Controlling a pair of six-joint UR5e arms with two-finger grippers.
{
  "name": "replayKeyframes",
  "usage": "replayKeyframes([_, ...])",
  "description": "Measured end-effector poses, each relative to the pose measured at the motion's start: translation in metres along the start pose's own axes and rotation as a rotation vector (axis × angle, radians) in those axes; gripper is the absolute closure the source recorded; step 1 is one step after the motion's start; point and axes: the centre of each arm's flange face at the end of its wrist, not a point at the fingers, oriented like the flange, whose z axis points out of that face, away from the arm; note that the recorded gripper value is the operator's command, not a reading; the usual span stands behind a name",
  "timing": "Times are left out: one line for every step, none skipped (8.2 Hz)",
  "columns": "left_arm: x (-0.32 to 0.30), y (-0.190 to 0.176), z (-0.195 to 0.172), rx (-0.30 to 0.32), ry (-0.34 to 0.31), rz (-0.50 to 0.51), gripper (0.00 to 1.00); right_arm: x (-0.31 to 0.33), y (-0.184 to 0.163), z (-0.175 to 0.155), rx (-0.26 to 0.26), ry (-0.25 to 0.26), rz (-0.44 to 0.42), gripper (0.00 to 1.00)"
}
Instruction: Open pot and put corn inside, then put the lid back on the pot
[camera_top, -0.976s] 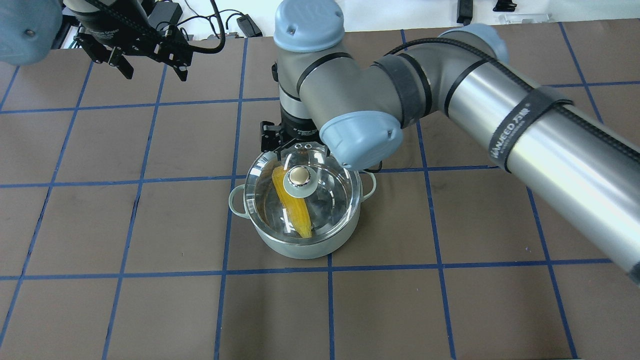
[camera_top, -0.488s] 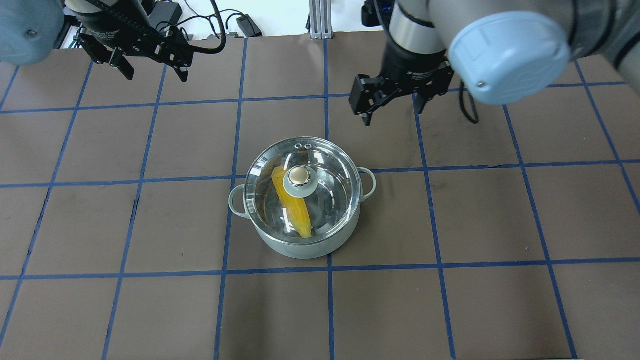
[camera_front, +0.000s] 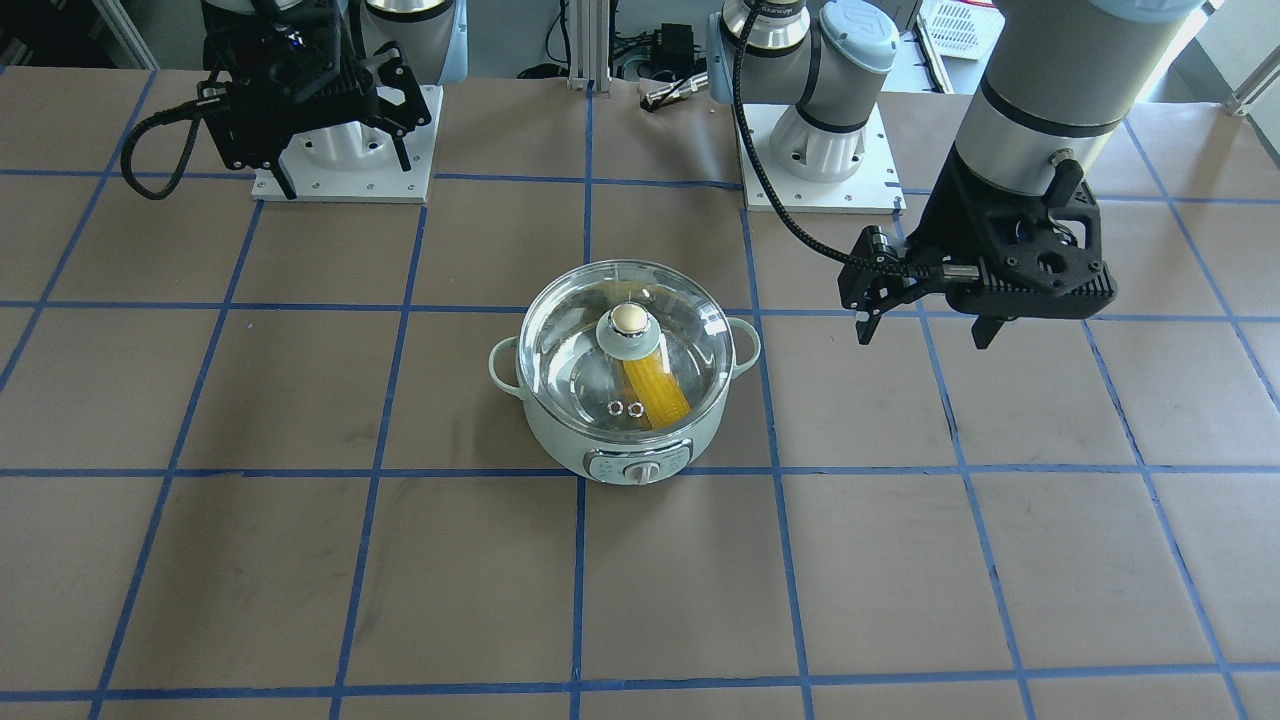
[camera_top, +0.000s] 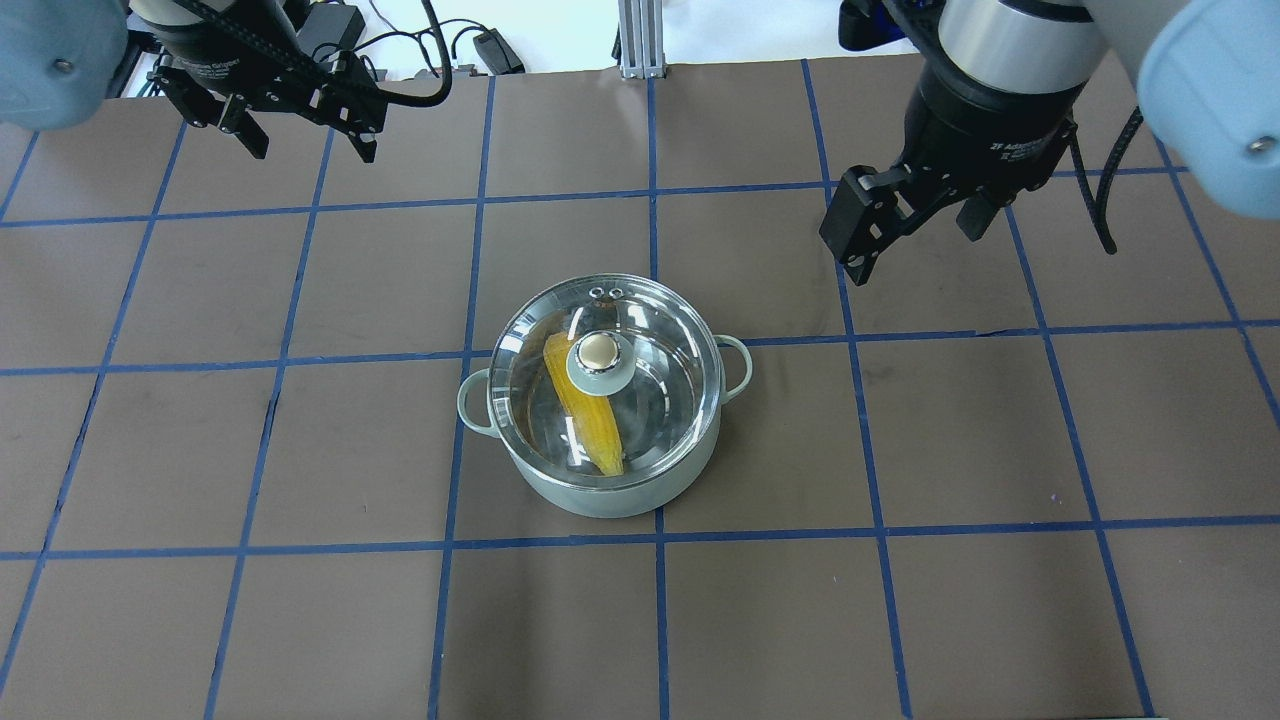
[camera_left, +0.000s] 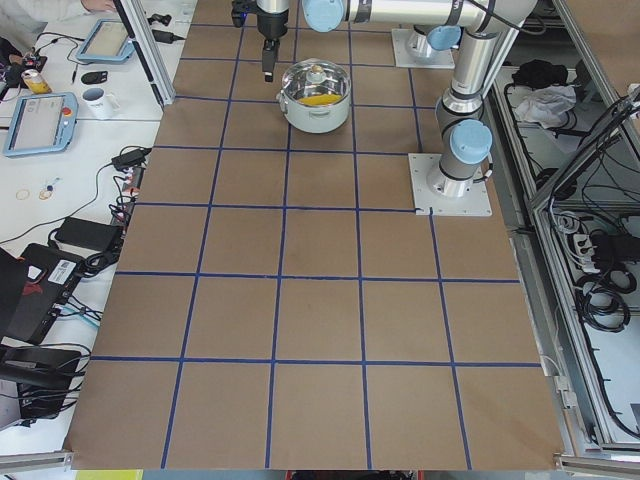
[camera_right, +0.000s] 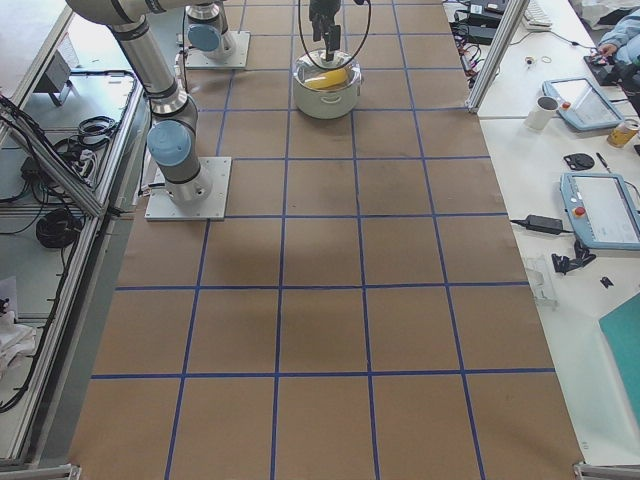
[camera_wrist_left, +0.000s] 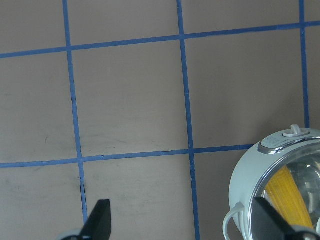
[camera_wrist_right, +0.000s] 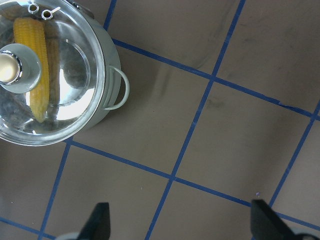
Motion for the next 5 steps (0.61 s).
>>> replayKeyframes([0.0,0.0,-0.001,0.001,0.0,0.0,0.0,0.003,0.001,-0.001,-0.001,0.006,-0.014,0.0])
replayKeyframes([0.0,0.0,-0.002,0.004,-0.001,0.0,0.0,0.005,0.002,0.0,-0.003,0.009,-0.02,0.0])
replayKeyframes([0.0,0.0,-0.002,0.004,-0.001,0.0,0.0,0.007,0.001,0.002,-0.007,0.009,-0.022,0.0])
replayKeyframes([0.0,0.0,-0.001,0.004,-0.002,0.0,0.0,0.014,0.0,0.003,-0.006,0.01,-0.016,0.0])
replayKeyframes([0.0,0.0,-0.001,0.003,-0.002,0.0,0.0,0.027,-0.001,0.004,-0.003,0.009,0.01,0.0])
